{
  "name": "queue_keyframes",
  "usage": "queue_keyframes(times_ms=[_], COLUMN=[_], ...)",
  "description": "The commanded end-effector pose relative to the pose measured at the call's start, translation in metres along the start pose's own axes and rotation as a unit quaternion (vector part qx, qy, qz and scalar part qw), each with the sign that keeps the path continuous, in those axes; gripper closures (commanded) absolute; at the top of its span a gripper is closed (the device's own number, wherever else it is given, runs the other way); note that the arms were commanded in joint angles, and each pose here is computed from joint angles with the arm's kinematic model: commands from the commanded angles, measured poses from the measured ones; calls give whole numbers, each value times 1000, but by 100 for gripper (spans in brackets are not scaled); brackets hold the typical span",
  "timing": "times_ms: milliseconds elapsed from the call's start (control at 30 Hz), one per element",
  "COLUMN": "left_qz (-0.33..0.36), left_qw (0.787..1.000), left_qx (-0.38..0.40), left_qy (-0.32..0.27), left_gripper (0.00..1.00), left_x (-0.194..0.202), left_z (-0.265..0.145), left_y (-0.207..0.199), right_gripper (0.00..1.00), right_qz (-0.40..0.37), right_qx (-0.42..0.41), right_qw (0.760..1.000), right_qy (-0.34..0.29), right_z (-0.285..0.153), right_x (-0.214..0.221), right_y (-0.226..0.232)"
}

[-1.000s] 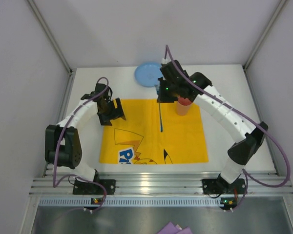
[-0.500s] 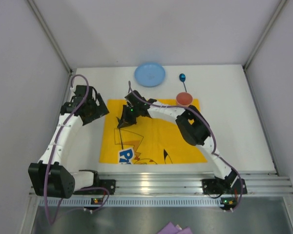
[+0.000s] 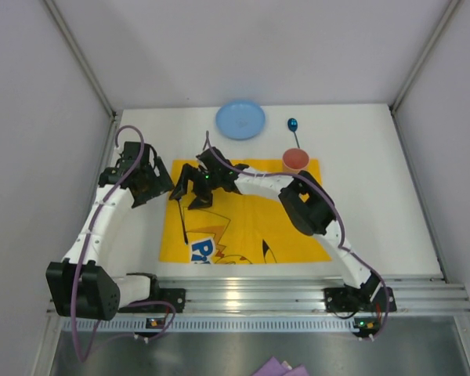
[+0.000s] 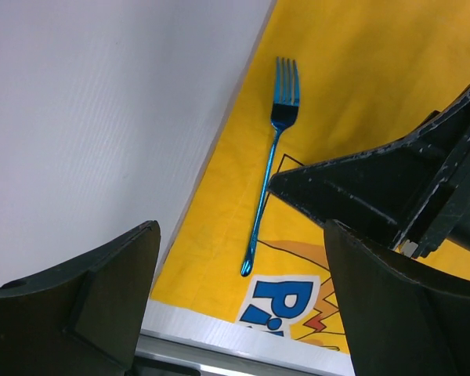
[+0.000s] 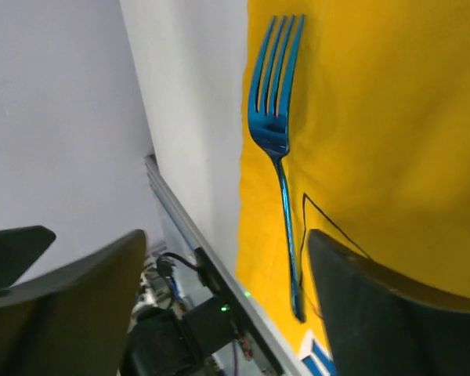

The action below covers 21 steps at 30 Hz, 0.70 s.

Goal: Set the dinner table for one person

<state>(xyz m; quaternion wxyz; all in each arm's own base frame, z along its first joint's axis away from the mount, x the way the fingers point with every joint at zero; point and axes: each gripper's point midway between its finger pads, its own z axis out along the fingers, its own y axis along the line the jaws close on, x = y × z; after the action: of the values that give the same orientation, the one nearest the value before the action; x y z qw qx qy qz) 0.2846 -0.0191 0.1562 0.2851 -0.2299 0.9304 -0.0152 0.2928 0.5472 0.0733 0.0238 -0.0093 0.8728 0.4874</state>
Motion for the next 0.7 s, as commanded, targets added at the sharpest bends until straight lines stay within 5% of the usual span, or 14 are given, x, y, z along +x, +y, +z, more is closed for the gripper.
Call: queue_keyframes(times_ms=[0, 233, 433, 633, 667], left_qz=[-16, -37, -72, -107, -108], left_qw=[1000, 993, 973, 950, 955], left_qx=[16, 97, 201, 269, 262], left_qy=[-15, -56, -86, -115, -91], left_gripper=[10, 10, 10, 10, 10], left_x=[-10, -50, -104, -161, -155], left_z=[-2, -13, -17, 29, 63], left_y=[-7, -49, -114, -184, -194], right_gripper=[6, 0, 0, 0, 0], right_qz=[-36, -137, -232, -215, -196], right_qx=[-21, -64, -57, 45, 61], right_qw=[999, 988, 963, 941, 936], right_qy=[1, 4, -125, -257, -284], right_z=[-15, -67, -238, -370, -395], right_x=[3, -4, -27, -55, -66], right_y=[32, 100, 145, 76, 58])
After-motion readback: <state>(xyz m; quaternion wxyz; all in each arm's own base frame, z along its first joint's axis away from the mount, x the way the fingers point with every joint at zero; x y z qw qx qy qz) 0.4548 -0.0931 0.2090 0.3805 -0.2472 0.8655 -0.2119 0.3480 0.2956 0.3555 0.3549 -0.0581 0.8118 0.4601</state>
